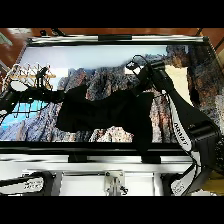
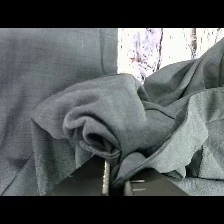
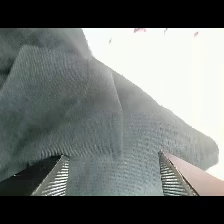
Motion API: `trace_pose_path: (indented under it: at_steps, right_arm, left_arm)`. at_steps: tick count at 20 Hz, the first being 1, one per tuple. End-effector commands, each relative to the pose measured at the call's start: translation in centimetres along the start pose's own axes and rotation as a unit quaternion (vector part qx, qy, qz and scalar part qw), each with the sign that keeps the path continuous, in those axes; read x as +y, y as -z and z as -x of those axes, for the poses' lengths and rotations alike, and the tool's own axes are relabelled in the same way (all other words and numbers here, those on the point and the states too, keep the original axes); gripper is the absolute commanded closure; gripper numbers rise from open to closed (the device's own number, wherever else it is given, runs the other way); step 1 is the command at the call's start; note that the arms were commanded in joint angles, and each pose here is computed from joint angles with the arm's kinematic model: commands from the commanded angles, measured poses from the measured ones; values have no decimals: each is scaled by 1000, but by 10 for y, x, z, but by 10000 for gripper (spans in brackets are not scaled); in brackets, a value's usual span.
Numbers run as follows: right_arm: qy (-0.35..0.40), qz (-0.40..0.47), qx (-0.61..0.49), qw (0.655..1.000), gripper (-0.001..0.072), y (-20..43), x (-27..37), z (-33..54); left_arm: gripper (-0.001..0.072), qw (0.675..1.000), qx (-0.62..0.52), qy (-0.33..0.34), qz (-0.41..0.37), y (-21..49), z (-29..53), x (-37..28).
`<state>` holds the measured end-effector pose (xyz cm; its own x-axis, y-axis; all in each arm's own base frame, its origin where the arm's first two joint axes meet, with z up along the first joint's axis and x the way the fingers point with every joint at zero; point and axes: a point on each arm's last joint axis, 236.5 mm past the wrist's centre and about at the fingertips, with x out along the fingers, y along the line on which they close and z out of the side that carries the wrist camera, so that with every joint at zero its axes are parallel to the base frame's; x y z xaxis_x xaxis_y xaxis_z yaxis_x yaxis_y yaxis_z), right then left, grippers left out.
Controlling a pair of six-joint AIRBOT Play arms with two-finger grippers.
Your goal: Fold the shirts.
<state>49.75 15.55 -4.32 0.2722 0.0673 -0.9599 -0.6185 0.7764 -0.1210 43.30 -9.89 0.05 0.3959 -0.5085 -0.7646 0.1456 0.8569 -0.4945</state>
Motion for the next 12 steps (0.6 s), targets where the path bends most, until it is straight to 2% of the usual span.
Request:
trace_pose_path:
  at_steps: [1,5,10,12]
  right_arm:
    - [-9,13,-20,1000,81,-11,4,-17]
    - [-23,30,-77,996,83,-41,21,-25]
    - [-32,12,-151,988,620,-78,32,-17]
    - [-38,1,-146,988,632,-76,33,-10]
  left_arm:
    - [642,1000,0,0,-1,0,0,-1]
    - [642,1000,0,0,-1,0,0,-1]
    - [642,1000,-2,0,-1,-1,0,0]
    - [642,1000,-4,1,-11,-5,3,-3]
